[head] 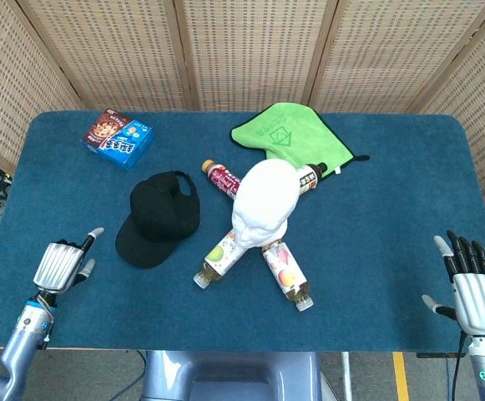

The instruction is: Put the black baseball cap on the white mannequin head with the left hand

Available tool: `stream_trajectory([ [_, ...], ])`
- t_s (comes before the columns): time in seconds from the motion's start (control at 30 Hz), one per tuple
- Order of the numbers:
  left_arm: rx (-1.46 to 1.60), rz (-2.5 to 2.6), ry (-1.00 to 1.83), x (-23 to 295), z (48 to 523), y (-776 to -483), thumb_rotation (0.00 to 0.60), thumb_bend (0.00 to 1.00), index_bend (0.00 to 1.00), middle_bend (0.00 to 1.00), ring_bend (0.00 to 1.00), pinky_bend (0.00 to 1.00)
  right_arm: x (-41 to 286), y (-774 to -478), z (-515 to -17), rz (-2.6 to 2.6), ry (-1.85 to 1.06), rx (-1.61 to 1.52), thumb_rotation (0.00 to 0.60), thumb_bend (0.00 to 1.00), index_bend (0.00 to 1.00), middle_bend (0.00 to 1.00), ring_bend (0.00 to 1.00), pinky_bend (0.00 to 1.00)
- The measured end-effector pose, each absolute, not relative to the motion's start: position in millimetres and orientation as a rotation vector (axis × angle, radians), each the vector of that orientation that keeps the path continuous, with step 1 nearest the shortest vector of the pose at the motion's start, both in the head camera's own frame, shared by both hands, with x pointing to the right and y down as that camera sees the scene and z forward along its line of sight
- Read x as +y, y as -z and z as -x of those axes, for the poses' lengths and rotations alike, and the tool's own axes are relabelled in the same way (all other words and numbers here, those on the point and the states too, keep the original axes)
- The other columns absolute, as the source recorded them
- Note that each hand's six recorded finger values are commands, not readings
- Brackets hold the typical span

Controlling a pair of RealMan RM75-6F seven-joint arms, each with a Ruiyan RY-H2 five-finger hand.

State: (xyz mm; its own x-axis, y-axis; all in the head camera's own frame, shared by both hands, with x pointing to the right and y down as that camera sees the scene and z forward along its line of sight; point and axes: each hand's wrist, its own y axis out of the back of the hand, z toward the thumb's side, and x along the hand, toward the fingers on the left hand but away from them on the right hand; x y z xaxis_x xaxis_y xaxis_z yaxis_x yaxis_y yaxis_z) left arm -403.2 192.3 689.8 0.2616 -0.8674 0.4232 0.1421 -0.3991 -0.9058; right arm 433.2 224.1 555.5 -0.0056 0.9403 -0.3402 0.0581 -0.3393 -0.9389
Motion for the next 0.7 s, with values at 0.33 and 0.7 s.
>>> stream_trajectory([
  [0.33, 0.62, 1.57, 1.307, 193.6, 391.3, -716.8, 0.6, 0.33, 0.08, 0.81, 0.77, 0.68, 223.3, -555.0, -434.8, 1.492, -1.446, -1.088, 0.6, 0.03, 0.05, 0.0, 0.0, 0.0],
  [0.7, 0.577, 1.572, 1.29, 196.3, 373.2, -736.0, 0.6, 0.36, 0.11, 0.82, 0.77, 0.68, 222.9, -554.5, -435.9, 1.489, -1.444, -1.097, 0.6, 0.03, 0.05, 0.0, 0.0, 0.0],
])
